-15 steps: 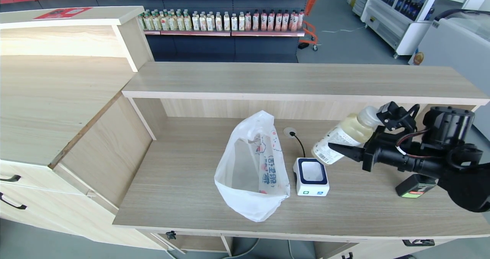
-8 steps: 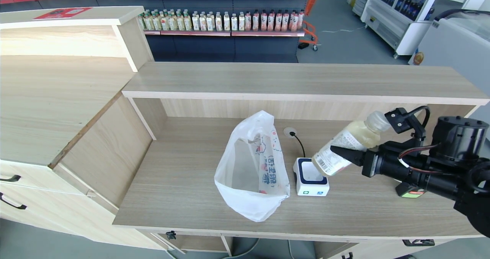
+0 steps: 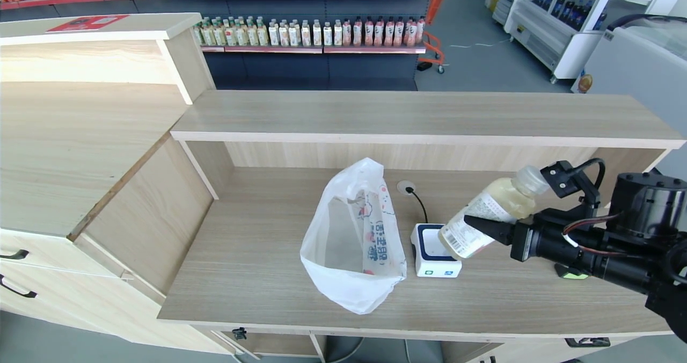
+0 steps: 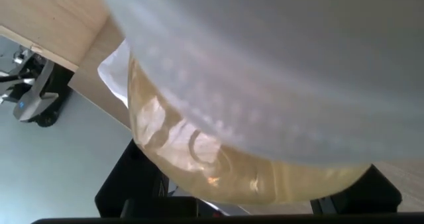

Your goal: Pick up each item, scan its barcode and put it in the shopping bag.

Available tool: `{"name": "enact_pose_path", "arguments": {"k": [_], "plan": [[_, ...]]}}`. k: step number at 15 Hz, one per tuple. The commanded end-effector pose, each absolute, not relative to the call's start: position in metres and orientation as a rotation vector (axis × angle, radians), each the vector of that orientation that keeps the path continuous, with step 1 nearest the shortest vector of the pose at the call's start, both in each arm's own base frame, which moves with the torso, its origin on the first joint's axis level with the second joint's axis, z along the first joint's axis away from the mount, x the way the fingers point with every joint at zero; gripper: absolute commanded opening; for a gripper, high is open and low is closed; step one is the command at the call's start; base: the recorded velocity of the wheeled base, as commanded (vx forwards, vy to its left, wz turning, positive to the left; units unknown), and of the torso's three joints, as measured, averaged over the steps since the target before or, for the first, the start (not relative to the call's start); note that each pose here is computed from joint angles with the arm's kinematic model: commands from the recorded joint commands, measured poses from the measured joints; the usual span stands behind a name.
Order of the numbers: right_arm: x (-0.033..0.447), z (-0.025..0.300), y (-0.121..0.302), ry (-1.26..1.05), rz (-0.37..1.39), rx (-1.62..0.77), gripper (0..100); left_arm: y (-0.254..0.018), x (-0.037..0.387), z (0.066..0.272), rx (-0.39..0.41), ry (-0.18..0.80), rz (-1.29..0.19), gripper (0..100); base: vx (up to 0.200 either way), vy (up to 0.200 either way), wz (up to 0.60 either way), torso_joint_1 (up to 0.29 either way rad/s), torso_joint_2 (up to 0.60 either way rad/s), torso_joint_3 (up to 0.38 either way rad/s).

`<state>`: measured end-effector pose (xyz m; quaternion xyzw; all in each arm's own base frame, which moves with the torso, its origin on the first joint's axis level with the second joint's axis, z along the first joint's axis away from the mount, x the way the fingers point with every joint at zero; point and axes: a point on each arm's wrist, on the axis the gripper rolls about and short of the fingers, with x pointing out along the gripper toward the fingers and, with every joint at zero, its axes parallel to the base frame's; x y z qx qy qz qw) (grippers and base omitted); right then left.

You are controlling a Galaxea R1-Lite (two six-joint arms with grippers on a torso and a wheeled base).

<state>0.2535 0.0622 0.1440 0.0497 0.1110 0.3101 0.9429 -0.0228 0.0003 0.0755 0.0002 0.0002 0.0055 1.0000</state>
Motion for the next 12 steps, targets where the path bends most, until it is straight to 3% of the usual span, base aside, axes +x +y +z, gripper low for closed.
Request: {"name": "enact_pose_path", "arguments": {"k": [1, 3, 12], "plan": [[0.254, 0.145, 0.065, 0.223, 0.643, 0.101, 0, 0.000, -0.023, 0.075, 0.000, 0.000, 0.011, 100, 0.000, 0.200, 0.00, 0.002, 0.00, 0.007], [0.259, 0.143, 0.072, 0.231, 0.666, 0.099, 0, 0.000, -0.023, 0.075, 0.000, 0.000, 0.011, 100, 0.000, 0.200, 0.00, 0.027, 0.01, 0.000], [0.300, 0.091, 0.093, 0.367, 0.655, 0.049, 0, 0.000, -0.023, 0.075, 0.000, 0.000, 0.011, 100, 0.000, 0.000, 0.00, 0.000, 0.00, 0.000]]}}
